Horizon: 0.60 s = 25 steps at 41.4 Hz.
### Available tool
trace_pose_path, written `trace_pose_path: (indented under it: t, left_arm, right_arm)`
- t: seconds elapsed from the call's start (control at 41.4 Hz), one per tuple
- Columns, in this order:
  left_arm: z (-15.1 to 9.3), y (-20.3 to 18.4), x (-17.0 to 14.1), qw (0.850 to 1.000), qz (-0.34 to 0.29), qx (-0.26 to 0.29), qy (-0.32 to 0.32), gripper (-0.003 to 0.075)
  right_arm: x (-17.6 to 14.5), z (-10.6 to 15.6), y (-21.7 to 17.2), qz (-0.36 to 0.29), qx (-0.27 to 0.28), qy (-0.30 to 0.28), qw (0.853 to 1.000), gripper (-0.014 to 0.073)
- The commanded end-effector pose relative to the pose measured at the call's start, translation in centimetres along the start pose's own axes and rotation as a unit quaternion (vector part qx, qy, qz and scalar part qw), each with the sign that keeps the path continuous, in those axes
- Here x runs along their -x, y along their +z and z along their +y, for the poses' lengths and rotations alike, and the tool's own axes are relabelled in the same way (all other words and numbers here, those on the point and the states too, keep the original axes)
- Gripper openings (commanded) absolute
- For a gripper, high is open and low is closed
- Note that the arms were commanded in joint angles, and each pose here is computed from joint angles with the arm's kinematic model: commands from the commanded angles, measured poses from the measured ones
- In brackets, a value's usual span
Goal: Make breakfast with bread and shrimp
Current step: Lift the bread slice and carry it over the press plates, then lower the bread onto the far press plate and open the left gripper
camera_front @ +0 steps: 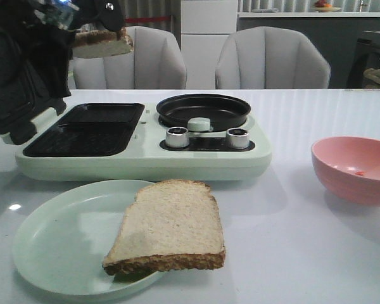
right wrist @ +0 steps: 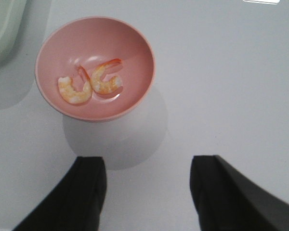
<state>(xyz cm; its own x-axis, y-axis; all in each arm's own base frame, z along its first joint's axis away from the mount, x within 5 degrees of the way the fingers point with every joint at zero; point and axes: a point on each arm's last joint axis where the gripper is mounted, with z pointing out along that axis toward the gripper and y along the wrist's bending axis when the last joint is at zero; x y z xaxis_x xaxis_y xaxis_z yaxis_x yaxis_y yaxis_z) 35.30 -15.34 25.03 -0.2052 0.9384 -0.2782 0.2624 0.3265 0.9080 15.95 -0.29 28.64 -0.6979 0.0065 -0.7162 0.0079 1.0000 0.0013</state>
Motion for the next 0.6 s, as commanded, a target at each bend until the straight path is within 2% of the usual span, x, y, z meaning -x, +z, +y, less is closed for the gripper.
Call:
trace_pose_path:
  t: [0.0, 0.29, 0.58]
  left_arm:
    - [2.3, 1.3, 1.0, 0.999, -0.013, 0.046, 0.004, 0.01]
    - [0.1, 6.7, 0.9, 1.0, -0.004, 0.009, 0.009, 0.01]
    - [-0.5, 8.1, 0.0, 0.999, -0.012, -0.021, 0.024, 0.01]
  right_arm:
    - [1.3, -0.1, -0.6, -0.044, -0.003, -0.007, 0.999, 0.0496]
    - [1.3, -0.1, -0.6, -0.044, -0.003, -0.007, 0.999, 0.0496]
    - [1.3, -0.1, -0.6, -0.044, -0.003, -0.007, 0.999, 0.0496]
